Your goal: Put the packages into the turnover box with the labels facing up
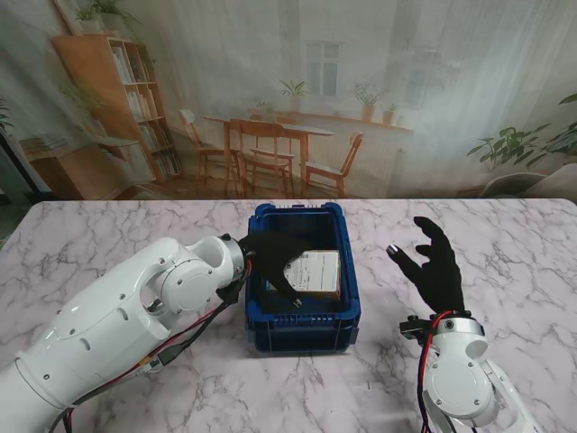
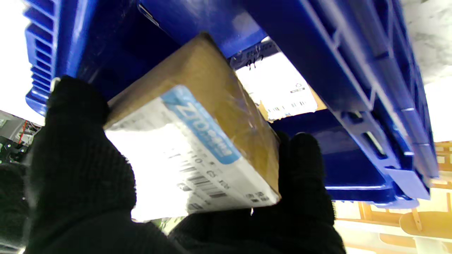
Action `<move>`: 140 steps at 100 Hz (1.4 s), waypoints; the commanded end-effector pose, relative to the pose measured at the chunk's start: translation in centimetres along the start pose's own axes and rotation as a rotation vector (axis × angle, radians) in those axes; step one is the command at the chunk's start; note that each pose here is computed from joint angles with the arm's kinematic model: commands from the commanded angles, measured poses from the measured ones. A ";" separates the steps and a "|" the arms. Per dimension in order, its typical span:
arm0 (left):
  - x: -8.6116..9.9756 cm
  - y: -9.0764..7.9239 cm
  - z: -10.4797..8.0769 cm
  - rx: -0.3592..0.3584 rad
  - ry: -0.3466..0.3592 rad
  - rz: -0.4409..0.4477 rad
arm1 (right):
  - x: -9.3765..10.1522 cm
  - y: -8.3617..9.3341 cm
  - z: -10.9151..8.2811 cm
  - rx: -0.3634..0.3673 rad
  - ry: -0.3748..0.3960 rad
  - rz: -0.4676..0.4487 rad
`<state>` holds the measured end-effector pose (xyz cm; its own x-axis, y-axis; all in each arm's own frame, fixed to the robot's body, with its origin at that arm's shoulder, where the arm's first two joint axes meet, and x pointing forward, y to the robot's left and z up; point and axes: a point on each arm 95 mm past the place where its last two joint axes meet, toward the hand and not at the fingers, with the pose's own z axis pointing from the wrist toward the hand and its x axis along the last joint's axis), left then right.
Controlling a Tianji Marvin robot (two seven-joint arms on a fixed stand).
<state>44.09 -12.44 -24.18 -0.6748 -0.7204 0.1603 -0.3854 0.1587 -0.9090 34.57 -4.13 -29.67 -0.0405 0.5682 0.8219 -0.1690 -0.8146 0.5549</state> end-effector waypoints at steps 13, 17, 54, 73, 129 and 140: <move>0.4 -0.4 -0.2 -0.032 0.006 0.024 | -0.1 -0.1 -0.1 -0.001 -0.010 -0.001; 0.4 -0.5 -0.3 -0.035 0.005 0.025 | -0.1 0.0 -0.1 -0.001 -0.011 -0.001; 0.5 -0.8 -0.7 -0.075 -0.006 0.043 | -0.2 0.0 -0.1 -0.002 -0.018 -0.001; 0.4 -0.4 -0.6 -0.098 -0.010 0.043 | -0.2 0.0 -0.1 -0.002 -0.022 -0.006; -0.2 0.2 0.2 -0.172 -0.015 0.051 | -0.3 0.0 0.0 -0.009 -0.038 -0.041; -0.3 0.3 0.4 -0.161 -0.022 0.074 | -0.4 0.0 0.0 -0.011 -0.040 -0.043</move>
<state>44.24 -12.57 -24.42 -0.6920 -0.7144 0.1034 -0.4388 0.3025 -0.8461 34.66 -4.37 -29.78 -0.0021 0.5976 0.8018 -0.1794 -0.7890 0.5876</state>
